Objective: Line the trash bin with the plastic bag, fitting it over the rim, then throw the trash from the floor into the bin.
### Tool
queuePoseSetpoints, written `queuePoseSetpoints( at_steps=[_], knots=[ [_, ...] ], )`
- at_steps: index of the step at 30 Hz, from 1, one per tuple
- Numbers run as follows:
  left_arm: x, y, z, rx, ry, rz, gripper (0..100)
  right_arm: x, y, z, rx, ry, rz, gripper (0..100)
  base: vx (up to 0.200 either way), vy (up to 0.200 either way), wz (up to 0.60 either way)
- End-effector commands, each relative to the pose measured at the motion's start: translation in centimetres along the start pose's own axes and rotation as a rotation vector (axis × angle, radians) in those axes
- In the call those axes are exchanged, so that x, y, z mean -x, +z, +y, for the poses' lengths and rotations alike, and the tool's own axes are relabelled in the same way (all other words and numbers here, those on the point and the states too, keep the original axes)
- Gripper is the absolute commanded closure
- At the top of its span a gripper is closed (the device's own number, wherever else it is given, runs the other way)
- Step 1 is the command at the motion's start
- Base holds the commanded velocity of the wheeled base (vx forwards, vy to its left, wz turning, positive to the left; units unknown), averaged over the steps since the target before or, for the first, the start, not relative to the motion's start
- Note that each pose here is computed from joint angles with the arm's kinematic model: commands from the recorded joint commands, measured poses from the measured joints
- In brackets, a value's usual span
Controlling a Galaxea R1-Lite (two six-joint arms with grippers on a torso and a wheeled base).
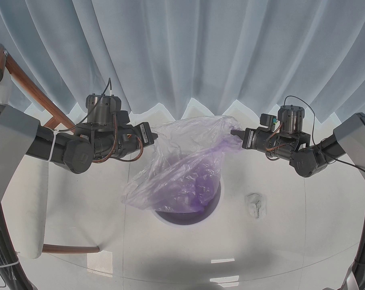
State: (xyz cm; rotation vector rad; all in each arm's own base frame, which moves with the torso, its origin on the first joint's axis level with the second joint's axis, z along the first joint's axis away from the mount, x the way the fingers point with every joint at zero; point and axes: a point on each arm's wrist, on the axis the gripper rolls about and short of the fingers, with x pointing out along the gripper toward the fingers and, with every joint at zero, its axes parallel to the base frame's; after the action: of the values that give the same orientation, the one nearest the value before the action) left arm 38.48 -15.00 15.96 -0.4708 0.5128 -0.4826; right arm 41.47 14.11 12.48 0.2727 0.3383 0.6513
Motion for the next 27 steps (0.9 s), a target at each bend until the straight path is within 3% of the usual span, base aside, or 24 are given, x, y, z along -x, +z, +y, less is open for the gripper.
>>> queuePoseSetpoints(
  at_steps=[1, 8, 9, 27],
  knots=[
    [-2.8, -0.2, 3.0, 0.034, 0.050, 0.007, 100, -2.8, -2.0, -1.9, 0.015, -0.010, 0.035, 100, 0.000, 0.000, 0.00],
    [-3.8, -1.1, 5.2, 0.065, 0.094, 0.035, 100, -3.7, -3.2, -2.6, 0.037, -0.003, 0.061, 100, 0.000, 0.000, 0.00],
    [-4.1, -1.3, 6.4, 0.088, 0.120, 0.040, 100, -4.2, -4.2, -3.1, 0.035, -0.003, 0.081, 100, 0.000, 0.000, 0.00],
    [-4.6, -4.7, 9.1, 0.148, 0.204, 0.127, 100, -5.4, -7.2, -4.7, 0.057, -0.003, 0.141, 100, 0.000, 0.000, 0.00]
  ],
)
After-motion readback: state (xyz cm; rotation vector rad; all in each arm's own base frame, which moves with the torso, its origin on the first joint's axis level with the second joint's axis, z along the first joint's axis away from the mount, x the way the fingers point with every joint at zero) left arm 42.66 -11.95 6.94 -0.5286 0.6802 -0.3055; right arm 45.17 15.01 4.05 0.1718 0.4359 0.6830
